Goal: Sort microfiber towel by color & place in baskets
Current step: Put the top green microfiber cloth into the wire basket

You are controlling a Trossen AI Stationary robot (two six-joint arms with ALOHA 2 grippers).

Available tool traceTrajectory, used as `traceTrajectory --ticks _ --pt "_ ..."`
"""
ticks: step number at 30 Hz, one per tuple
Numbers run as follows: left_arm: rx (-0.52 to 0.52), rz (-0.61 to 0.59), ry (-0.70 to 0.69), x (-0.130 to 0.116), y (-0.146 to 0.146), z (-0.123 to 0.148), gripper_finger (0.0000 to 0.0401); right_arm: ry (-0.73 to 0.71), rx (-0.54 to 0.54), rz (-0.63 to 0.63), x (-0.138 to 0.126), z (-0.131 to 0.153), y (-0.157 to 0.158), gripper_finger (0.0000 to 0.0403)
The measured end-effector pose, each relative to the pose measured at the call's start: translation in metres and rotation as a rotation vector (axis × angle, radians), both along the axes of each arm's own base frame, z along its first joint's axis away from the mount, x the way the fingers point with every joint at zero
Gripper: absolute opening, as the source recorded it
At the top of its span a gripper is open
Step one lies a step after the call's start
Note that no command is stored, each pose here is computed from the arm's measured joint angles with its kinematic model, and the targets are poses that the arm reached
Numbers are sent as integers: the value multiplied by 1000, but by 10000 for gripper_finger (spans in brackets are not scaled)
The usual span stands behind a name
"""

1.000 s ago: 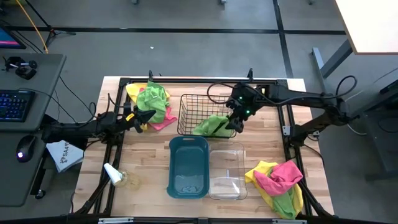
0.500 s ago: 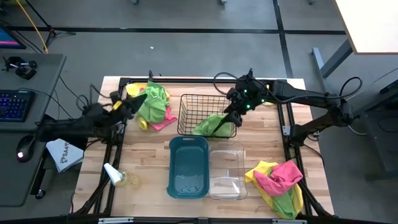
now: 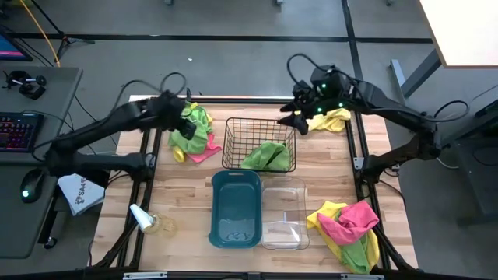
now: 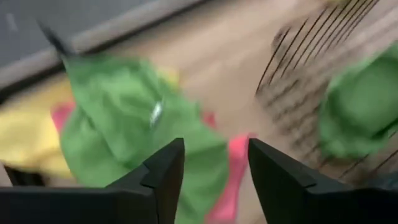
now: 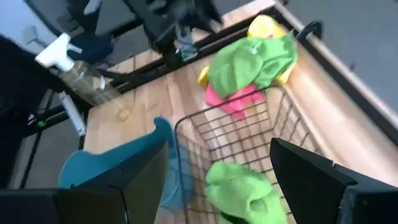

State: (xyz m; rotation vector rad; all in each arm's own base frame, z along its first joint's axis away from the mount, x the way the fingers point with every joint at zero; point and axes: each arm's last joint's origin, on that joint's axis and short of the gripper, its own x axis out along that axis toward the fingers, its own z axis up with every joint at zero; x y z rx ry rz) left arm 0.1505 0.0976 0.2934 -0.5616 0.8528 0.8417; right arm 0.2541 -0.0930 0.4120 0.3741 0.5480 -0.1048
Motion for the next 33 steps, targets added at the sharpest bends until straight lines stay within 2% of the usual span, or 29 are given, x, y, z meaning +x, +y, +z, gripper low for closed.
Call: traceTrajectory --ticks 3,6,14,16,21,24,27,31,33 --pt "-92 3 119 9 21 -24 174 12 -34 -22 -3 6 0 277" --pt "-138 11 199 16 37 -42 175 32 -35 -20 -6 8 0 277" --pt "-82 19 392 25 62 -69 175 91 -8 -28 -11 4 3 277" --pt "-99 13 404 27 68 -76 175 90 -8 -28 -11 4 3 277" --pt "-225 -19 368 30 74 -90 175 90 -8 -28 -11 4 3 277" --pt "-237 -59 353 33 75 -93 172 90 -8 -28 -11 4 3 277" --pt "-224 -101 359 34 74 -92 140 94 -18 -42 -11 4 3 277" --pt "-208 -132 282 32 66 -76 27 86 -26 -41 -14 6 4 277" --pt "-171 -145 203 30 60 -56 14 75 -32 -40 -17 9 5 277"
